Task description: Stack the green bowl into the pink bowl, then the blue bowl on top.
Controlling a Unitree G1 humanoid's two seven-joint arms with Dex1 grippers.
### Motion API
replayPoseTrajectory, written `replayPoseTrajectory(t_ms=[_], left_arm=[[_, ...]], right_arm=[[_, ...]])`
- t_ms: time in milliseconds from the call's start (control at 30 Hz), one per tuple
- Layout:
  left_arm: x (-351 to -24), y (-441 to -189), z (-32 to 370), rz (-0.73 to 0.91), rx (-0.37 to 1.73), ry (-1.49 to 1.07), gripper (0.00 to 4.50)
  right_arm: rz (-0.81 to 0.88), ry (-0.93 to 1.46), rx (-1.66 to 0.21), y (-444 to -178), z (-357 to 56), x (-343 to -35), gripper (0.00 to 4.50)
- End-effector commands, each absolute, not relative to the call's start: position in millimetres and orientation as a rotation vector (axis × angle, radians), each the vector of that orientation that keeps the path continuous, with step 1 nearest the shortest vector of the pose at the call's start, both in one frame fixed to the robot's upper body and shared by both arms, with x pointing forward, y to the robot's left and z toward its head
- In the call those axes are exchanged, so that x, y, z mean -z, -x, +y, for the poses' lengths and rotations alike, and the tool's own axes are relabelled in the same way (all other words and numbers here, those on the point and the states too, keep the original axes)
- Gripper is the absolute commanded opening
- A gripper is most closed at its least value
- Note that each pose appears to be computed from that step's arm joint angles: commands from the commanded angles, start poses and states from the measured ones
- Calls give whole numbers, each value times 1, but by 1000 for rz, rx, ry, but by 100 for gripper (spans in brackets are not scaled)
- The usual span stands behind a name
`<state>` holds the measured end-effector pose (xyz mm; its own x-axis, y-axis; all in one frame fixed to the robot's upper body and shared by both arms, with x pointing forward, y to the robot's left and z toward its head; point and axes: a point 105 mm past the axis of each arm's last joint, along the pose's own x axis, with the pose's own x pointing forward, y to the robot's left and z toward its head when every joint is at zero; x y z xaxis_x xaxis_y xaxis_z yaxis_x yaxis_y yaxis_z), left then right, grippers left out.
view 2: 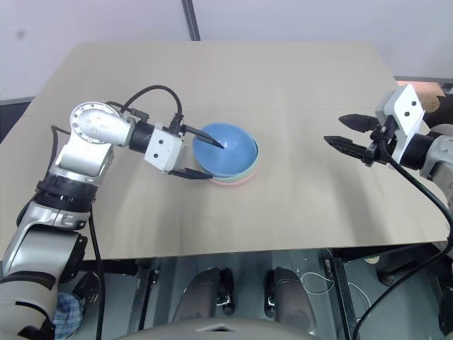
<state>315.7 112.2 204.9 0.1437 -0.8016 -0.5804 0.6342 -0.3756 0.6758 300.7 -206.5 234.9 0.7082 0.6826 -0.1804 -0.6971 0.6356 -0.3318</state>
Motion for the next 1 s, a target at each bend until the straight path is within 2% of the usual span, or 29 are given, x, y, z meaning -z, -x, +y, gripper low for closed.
replayPoseTrajectory(t_ms=[33,133,367,467,733,1000], left_arm=[[-219,-318,115,-245,1476,-1194,344],[-230,-324,120,-229,1399,-1051,344],[-250,-323,175,-107,1159,-561,344],[-242,-319,198,-45,1043,-511,344],[-233,-309,244,-19,802,-401,344],[-229,-299,249,-4,772,-375,344]], right_arm=[[-5,430,-785,-299,-206,-248,286],[-3,431,-788,-298,-206,-247,286],[25,407,-779,-295,-215,-242,286],[30,397,-771,-294,-221,-238,286],[30,372,-773,-293,-237,-232,286],[19,377,-820,-288,-238,-230,286]])
